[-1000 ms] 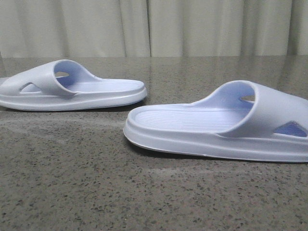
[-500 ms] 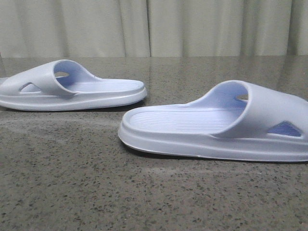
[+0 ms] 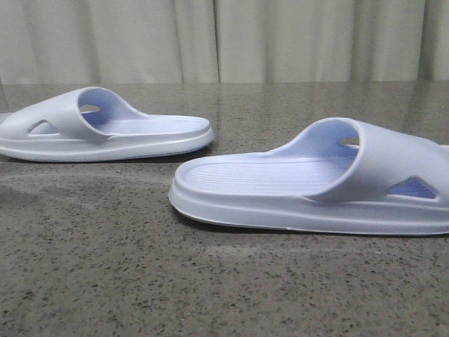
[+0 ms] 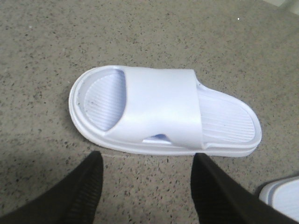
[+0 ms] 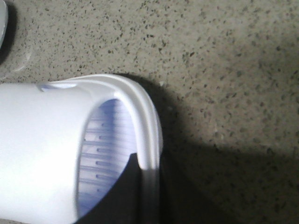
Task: Insert blue slippers together front up
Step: 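Grasp each slipper's sole edge, left gripper and right gripper, then lift both slippers off the table with both grippers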
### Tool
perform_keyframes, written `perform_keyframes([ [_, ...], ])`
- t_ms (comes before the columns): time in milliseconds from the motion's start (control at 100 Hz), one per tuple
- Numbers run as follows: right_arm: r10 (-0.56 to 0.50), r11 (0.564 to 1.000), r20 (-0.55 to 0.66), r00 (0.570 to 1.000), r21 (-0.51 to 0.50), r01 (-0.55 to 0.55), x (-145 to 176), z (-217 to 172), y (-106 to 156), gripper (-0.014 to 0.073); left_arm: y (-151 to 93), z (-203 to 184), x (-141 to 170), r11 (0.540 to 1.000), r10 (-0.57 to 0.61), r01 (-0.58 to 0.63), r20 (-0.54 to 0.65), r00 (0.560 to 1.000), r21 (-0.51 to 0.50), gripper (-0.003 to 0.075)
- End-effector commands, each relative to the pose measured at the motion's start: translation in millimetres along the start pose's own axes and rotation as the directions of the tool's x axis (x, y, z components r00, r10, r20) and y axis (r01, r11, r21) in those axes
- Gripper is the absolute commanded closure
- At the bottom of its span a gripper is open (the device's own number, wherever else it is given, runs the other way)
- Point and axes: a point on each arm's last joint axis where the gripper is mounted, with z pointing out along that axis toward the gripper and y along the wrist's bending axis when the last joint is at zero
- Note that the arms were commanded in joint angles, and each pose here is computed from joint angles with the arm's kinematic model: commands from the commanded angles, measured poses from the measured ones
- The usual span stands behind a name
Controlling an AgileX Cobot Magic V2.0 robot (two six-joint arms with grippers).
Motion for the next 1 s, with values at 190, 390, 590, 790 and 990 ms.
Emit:
perform_keyframes([
  [190,-0.03,1.0,0.077,0.997,0.003,0.03,-11.6,-6.7,3.9,0.0697,15.9,26.5,-36.8,0.994,-0.107,0.107,-0.003,0.994,0.036,0.035],
  [390,-0.029,1.0,0.084,0.996,0.008,0.028,-12.3,-6.7,3.5,0.0697,44.9,37.1,-42.8,0.963,-0.206,0.211,-0.045,0.977,0.165,0.035],
  [590,-0.036,0.999,0.09,0.995,0.002,0.035,-12.8,-6.7,4.1,0.0697,62.8,57.4,-43.9,0.959,-0.212,0.226,-0.098,0.972,0.172,0.035],
  [790,-0.037,0.999,0.09,0.995,0.003,0.037,-12.8,-6.8,4.0,0.0697,73.6,74.9,-51.2,0.956,-0.215,0.236,-0.126,0.968,0.176,0.035],
  [990,-0.044,0.999,0.09,0.995,0.004,0.044,-12.8,-6.8,4.0,0.0697,82.1,88.2,-54.4,0.955,-0.211,0.237,-0.151,0.966,0.178,0.035],
])
